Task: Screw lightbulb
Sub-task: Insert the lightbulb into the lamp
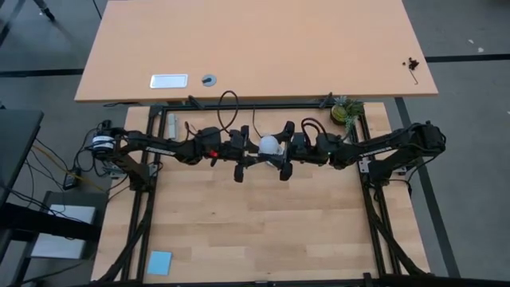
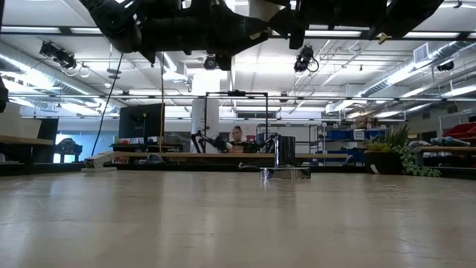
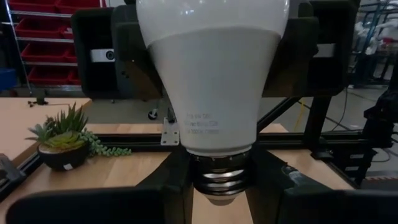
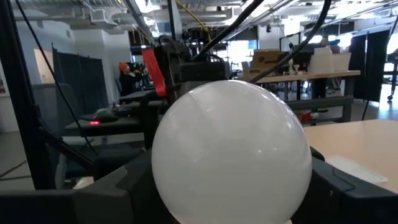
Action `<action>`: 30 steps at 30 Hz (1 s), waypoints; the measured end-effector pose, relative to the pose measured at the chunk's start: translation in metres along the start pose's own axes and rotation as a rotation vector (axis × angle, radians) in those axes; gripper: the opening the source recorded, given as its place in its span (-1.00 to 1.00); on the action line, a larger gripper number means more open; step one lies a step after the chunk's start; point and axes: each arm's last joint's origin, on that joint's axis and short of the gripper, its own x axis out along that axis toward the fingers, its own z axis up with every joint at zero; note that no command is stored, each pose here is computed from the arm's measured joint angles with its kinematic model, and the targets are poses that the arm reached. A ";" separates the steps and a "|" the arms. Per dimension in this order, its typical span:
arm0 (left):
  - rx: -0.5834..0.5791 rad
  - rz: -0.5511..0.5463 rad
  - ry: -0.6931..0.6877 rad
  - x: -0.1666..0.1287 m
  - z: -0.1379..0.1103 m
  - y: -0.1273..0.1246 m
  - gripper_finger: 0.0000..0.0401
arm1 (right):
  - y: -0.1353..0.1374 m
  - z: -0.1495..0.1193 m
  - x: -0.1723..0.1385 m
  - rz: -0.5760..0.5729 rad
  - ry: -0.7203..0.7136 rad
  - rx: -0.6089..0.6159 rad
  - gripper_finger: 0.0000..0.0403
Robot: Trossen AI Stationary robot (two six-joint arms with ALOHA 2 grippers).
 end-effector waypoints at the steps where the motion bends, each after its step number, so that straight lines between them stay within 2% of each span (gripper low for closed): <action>1: 0.004 0.005 0.011 0.000 -0.001 0.000 -0.50 | 0.000 -0.001 0.000 0.000 0.003 -0.007 0.30; 4: 0.003 0.013 0.033 0.000 -0.003 0.000 -0.48 | -0.001 -0.001 0.000 -0.002 0.009 -0.014 0.30; 7: 0.004 0.019 0.044 0.000 -0.004 0.001 -0.37 | -0.001 -0.002 0.000 -0.001 0.015 -0.016 0.31; 11: -0.020 0.017 0.137 -0.001 -0.017 0.001 -0.25 | -0.003 0.009 0.000 -0.028 -0.049 -0.035 0.31; 16: -0.039 0.043 0.209 -0.003 -0.022 0.004 -0.24 | -0.009 0.009 -0.005 -0.057 0.018 -0.083 0.30; 19: -0.038 0.081 0.263 -0.004 -0.028 0.005 -0.24 | -0.016 0.012 -0.010 -0.125 0.084 -0.116 0.32; 24: 0.004 0.133 0.307 -0.006 -0.031 0.007 -0.42 | -0.025 0.001 -0.014 -0.191 0.230 -0.152 0.29; 30: 0.029 0.141 0.336 -0.007 -0.033 0.008 -0.86 | -0.038 -0.031 -0.027 -0.235 0.321 -0.138 0.29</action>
